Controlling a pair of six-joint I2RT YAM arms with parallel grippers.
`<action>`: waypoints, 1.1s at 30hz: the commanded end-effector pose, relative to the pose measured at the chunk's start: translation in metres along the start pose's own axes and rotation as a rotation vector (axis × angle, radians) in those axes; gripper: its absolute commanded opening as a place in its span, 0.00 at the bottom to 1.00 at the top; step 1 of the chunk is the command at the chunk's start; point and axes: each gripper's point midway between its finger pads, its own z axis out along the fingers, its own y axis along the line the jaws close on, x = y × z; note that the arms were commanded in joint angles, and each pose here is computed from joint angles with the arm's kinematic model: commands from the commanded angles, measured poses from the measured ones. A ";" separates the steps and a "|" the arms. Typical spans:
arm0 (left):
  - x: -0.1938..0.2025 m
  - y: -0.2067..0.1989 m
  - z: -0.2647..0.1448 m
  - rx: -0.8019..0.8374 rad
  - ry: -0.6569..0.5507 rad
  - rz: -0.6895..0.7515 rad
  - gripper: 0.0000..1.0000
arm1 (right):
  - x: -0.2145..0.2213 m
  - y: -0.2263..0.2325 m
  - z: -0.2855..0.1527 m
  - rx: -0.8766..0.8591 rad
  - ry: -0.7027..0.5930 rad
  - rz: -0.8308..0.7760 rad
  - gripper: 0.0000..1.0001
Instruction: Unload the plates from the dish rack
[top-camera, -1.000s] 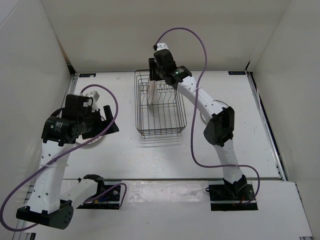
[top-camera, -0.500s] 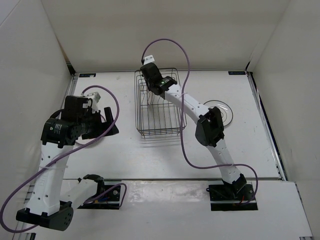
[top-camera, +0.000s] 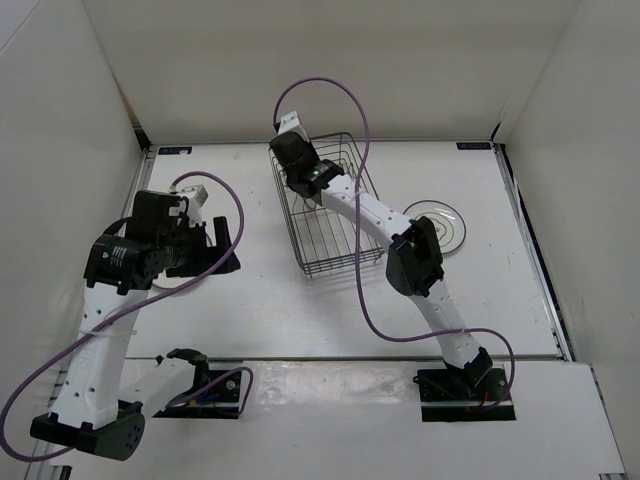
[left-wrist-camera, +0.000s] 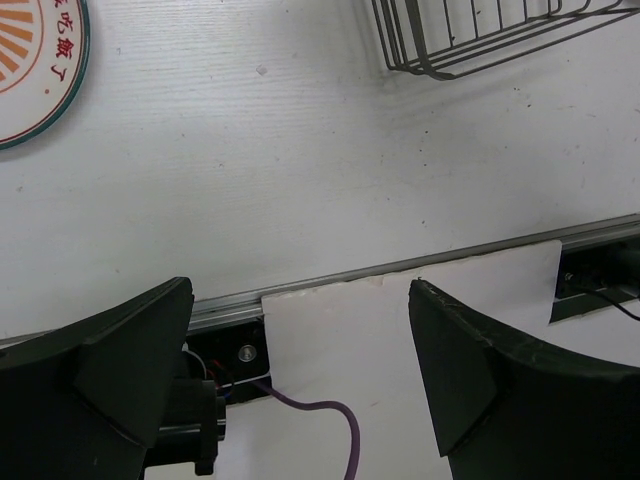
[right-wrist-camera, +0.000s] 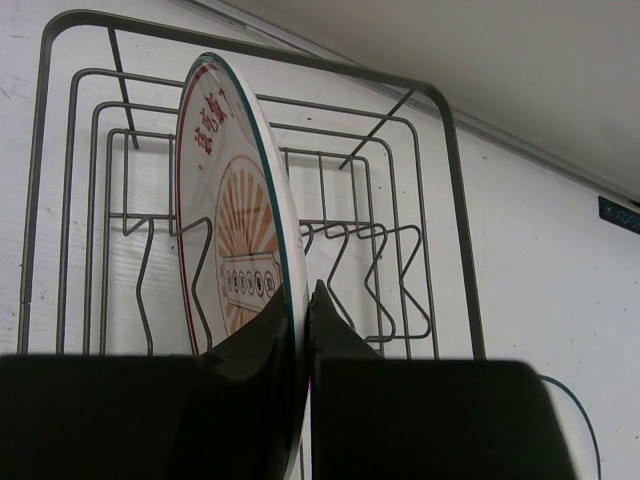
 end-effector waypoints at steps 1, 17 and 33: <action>0.011 0.004 -0.003 -0.019 0.035 0.024 1.00 | -0.033 -0.019 -0.010 0.083 -0.098 0.027 0.00; 0.004 0.009 0.001 -0.049 -0.008 -0.005 1.00 | -0.123 -0.054 -0.077 0.058 -0.307 0.257 0.00; -0.164 -0.072 0.012 0.291 -0.479 -0.209 1.00 | -0.154 -0.143 -0.184 -0.174 -0.357 0.526 0.00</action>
